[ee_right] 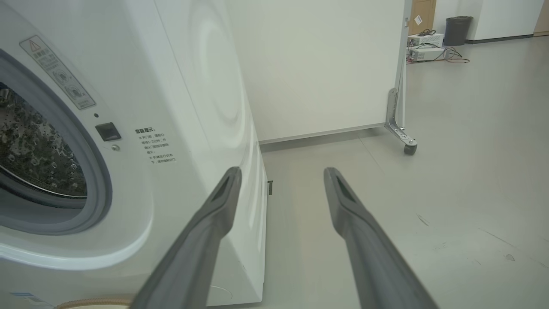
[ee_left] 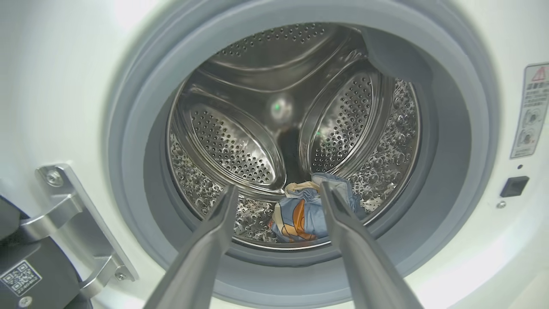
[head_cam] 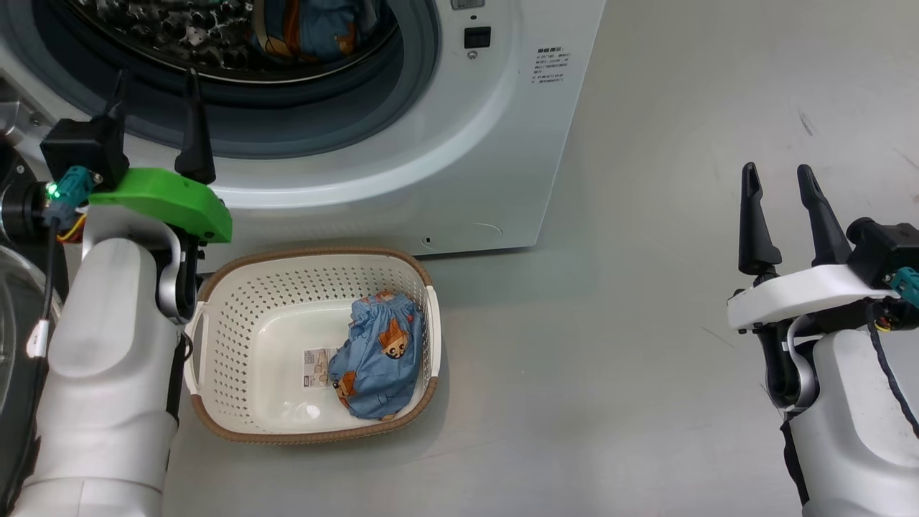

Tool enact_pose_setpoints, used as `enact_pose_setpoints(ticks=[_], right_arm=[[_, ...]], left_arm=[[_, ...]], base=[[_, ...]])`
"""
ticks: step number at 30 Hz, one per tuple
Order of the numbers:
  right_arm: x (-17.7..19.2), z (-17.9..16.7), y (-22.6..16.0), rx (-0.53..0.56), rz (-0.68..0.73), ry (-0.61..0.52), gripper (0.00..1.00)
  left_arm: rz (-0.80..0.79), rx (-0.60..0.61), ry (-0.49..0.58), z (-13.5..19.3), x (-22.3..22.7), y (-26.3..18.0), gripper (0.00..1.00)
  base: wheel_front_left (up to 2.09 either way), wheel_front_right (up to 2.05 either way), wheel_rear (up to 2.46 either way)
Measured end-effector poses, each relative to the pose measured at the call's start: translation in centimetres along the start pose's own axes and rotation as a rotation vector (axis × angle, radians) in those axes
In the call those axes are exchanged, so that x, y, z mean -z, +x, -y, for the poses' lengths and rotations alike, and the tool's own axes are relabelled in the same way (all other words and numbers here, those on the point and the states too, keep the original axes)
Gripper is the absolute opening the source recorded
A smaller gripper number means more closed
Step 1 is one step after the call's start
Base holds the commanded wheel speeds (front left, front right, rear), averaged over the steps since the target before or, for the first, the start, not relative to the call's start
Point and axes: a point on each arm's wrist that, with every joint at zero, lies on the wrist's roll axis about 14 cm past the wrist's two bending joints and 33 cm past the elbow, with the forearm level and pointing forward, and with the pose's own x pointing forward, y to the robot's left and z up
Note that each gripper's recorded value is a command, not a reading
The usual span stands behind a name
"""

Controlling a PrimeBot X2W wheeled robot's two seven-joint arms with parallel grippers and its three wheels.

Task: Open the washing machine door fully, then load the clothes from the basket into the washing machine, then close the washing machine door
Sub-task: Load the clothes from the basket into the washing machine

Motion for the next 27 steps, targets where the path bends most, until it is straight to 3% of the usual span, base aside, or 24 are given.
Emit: enact_pose_setpoints(ticks=[14,21,27], right_arm=[[-1.3,-0.2,-1.9,-0.004,0.034,-0.008,1.00],[-1.9,0.4,-3.1,0.008,0.047,-0.027,1.00],[-1.8,0.8,-4.1,0.022,0.046,-0.030,1.00]], left_arm=[[0.044,-0.058,0.029,-1.4,-1.1,-4.6,1.00],[-0.006,-0.124,0.059,-3.8,0.7,-8.3,1.00],[-0.039,-0.135,0.059,-3.9,1.9,-10.3,1.00]], base=[[0.00,0.00,0.00],[0.00,0.00,0.00],[0.00,0.00,0.00]])
